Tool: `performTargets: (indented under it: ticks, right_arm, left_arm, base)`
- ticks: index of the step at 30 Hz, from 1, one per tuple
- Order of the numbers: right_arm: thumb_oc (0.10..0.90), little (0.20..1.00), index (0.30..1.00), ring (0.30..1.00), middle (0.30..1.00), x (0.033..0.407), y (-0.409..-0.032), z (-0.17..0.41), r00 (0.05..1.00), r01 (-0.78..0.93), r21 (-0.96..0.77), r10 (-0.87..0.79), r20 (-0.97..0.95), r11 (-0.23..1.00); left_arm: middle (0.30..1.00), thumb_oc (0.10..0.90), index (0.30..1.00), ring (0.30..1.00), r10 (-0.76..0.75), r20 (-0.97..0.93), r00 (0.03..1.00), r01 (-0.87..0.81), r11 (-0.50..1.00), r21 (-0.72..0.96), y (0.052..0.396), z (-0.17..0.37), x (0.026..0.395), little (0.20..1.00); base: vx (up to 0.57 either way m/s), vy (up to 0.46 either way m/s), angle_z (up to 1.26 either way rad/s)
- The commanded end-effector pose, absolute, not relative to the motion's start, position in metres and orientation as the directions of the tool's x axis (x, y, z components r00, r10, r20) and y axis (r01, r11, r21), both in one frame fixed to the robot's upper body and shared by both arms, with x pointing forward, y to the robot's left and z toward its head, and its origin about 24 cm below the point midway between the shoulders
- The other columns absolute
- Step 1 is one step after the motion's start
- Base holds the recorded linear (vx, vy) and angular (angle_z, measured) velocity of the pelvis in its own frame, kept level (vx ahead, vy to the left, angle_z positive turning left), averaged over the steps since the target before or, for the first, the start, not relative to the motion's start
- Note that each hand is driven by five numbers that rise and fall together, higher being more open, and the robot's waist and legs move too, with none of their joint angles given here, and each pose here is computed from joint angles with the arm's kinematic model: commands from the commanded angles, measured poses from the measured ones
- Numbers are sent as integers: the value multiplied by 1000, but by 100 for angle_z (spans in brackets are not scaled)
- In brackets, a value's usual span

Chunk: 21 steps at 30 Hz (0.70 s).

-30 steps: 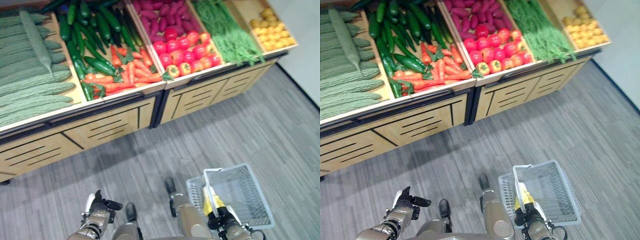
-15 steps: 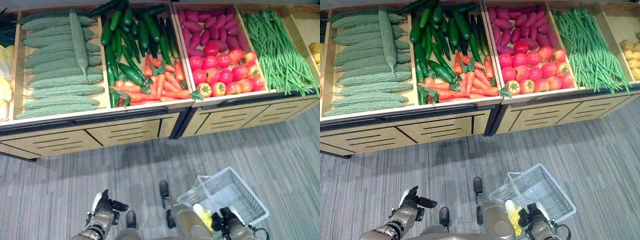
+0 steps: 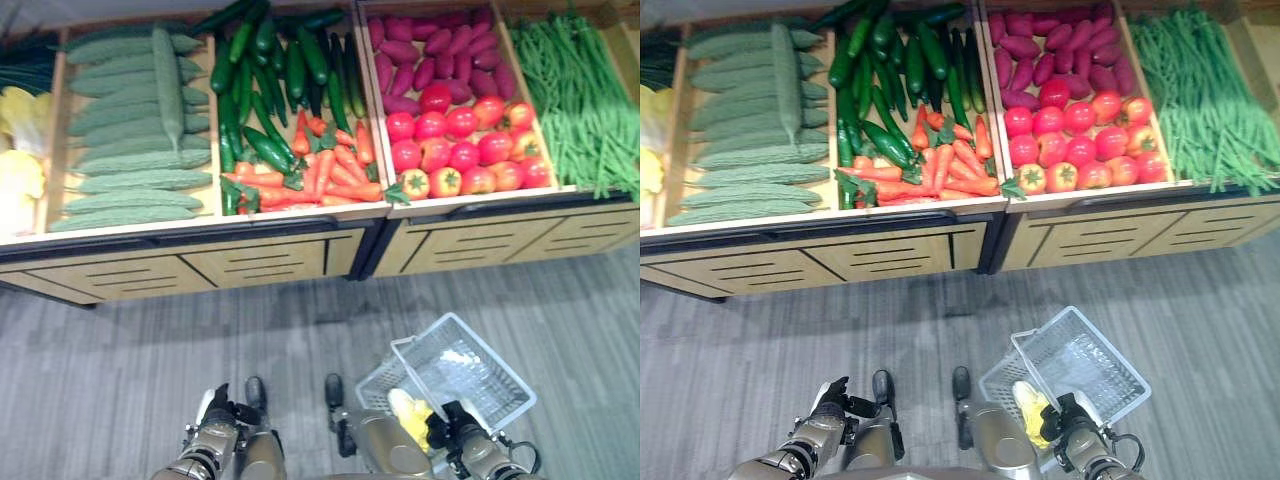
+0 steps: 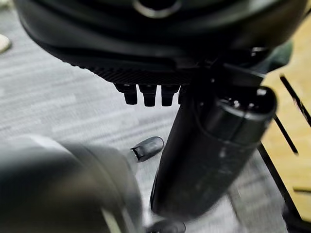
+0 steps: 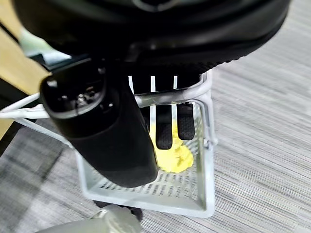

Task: Get the vegetables into the basket

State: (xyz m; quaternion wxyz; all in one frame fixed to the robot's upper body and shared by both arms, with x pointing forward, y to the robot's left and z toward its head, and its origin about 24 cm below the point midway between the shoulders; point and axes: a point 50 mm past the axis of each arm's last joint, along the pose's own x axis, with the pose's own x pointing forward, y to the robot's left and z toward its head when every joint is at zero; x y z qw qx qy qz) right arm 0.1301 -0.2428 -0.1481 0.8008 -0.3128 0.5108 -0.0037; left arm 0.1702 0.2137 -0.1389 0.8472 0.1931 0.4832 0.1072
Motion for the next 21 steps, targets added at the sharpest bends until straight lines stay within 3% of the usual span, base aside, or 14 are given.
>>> performTargets:
  ticks: [1,8,15,21]
  right_arm:
    - [400,300,300,300,300,103,-249,-154,420,-329,-501,-351,-837,800]
    - [400,300,300,300,300,113,-241,-153,449,-323,-494,-329,-831,807]
    - [400,300,300,300,300,122,-237,-149,499,-297,-487,-301,-813,821]
    - [400,300,300,300,300,109,-243,-152,457,-268,-473,-321,-829,840]
  left_arm:
    - [1000,900,1000,1000,421,-715,558,-1,862,506,234,-128,182,1000]
    - [1000,900,1000,1000,418,-695,585,9,854,521,238,-124,185,1000]
    - [1000,900,1000,1000,293,-463,837,-53,884,465,223,-76,234,1000]
    - [1000,900,1000,1000,198,-302,932,-81,929,361,215,-39,244,1000]
  base:
    - [106,173,-20]
    - [58,128,-19]
    - [21,70,-14]
    - [19,-1,0]
